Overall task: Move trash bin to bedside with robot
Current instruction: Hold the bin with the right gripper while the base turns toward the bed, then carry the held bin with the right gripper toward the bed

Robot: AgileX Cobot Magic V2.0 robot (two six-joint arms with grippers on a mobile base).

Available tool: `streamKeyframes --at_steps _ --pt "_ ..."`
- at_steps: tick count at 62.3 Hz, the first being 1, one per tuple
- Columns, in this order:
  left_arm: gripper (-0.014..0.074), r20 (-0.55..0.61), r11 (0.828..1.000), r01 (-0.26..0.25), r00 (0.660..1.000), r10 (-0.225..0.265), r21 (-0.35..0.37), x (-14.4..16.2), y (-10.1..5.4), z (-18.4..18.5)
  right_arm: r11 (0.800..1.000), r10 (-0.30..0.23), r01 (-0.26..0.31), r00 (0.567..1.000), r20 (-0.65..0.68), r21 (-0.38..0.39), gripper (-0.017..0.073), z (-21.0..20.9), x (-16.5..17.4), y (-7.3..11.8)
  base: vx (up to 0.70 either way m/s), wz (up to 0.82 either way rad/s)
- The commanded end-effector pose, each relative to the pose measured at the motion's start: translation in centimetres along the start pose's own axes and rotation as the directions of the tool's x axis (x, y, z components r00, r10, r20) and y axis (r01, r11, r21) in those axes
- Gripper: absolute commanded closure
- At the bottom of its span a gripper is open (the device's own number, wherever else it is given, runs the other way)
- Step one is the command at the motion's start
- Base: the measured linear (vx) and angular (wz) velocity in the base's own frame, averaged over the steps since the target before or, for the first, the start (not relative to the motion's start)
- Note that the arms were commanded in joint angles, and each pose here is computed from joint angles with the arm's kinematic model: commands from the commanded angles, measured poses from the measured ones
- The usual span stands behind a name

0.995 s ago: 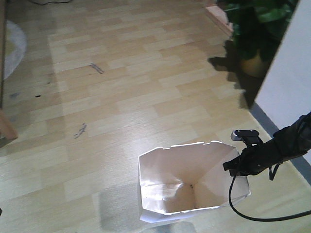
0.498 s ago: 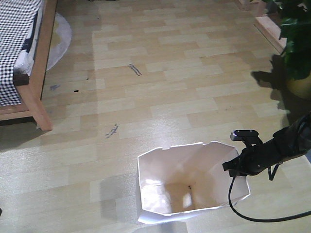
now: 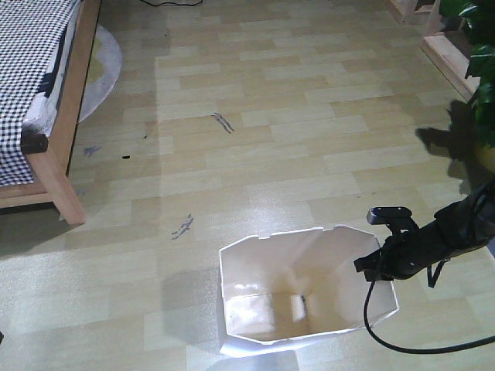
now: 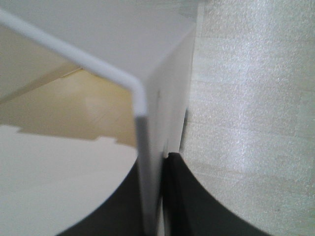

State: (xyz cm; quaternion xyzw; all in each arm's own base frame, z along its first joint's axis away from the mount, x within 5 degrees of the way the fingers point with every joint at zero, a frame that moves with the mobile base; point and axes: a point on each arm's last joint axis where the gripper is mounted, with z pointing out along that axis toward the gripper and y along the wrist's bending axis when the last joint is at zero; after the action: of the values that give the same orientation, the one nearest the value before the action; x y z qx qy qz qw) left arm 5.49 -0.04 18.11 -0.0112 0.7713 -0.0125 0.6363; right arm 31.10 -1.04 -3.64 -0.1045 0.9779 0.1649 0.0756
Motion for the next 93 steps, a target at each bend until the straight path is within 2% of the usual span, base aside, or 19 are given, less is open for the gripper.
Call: streamKeyframes --at_steps 1,49,93 --pt "0.0600 0.065 1.000 0.007 0.998 -0.007 0.004 -0.08 -0.01 0.05 0.991 0.007 0.005 0.996 0.089 -0.135 0.0566 -2.36 -2.01 1.62 0.21 -0.05" --pt "0.0600 0.065 1.000 0.007 0.998 -0.007 0.004 -0.08 -0.01 0.05 0.991 0.007 0.005 0.996 0.089 -0.135 0.0566 -2.36 -2.01 1.62 0.22 -0.05" --pt "0.0600 0.065 1.000 0.007 0.998 -0.007 0.004 -0.08 -0.01 0.05 0.991 0.007 0.005 0.996 0.089 -0.135 0.0566 -2.36 -2.01 1.62 0.28 0.19"
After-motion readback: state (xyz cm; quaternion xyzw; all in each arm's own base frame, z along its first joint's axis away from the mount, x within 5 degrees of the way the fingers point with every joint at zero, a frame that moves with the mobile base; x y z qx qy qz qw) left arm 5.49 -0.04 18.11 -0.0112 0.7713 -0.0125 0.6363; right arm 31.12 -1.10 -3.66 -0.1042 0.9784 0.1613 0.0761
